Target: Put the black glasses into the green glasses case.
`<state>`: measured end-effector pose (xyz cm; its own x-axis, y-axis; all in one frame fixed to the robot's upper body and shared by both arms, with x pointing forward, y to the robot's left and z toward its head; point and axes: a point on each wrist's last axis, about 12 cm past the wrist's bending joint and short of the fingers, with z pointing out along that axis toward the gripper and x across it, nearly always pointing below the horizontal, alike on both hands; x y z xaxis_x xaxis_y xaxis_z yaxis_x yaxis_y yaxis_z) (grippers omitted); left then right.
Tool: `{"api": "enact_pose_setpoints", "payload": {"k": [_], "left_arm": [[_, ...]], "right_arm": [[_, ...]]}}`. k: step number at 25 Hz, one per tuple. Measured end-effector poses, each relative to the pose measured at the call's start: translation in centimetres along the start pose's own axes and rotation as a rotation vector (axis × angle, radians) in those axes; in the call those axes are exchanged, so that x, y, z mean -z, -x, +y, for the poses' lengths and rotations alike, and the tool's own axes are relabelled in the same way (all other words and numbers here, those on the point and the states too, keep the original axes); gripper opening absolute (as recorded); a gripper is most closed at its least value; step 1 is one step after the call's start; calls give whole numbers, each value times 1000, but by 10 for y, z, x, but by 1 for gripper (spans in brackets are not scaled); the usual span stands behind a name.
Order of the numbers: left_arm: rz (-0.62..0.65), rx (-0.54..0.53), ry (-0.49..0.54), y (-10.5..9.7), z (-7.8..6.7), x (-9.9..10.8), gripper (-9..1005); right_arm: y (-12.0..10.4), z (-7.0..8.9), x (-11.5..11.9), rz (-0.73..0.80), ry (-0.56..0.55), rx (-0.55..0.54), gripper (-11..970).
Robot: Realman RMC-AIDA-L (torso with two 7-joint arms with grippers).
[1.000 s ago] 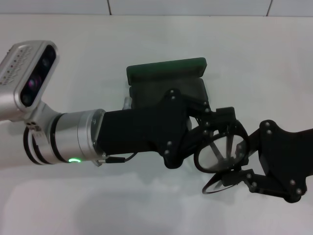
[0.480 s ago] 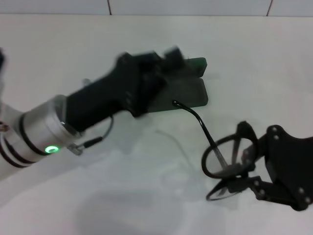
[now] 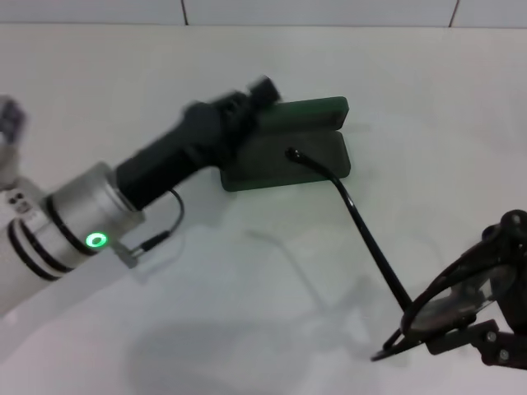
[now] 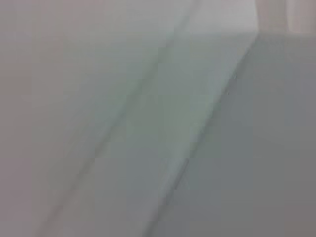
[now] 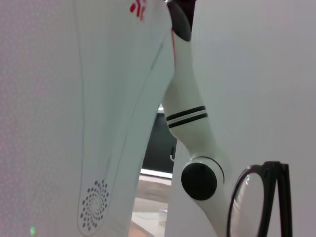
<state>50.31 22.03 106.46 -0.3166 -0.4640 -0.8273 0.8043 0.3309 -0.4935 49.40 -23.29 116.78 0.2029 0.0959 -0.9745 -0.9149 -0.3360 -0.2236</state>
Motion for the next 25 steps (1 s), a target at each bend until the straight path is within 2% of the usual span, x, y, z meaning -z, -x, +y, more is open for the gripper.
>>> {"api": "enact_pose_setpoints", "payload": {"k": [5,10,17,25], "left_arm": [[119,17,-122,-2,-5,-21,43],[100,-7,-255,7,-16,-33,43],[84,-31,-394,15,-28,-37,43],[122,-65,-487,15,-36,-41,44]], "right_arm": [[1,-7,1,32,-37,24,114],[-6,-12,1,67,-79,2,114],[-14,-17,2,90,-118,-32,114],[-16,-20,2,102,-141,-33,114]]}}
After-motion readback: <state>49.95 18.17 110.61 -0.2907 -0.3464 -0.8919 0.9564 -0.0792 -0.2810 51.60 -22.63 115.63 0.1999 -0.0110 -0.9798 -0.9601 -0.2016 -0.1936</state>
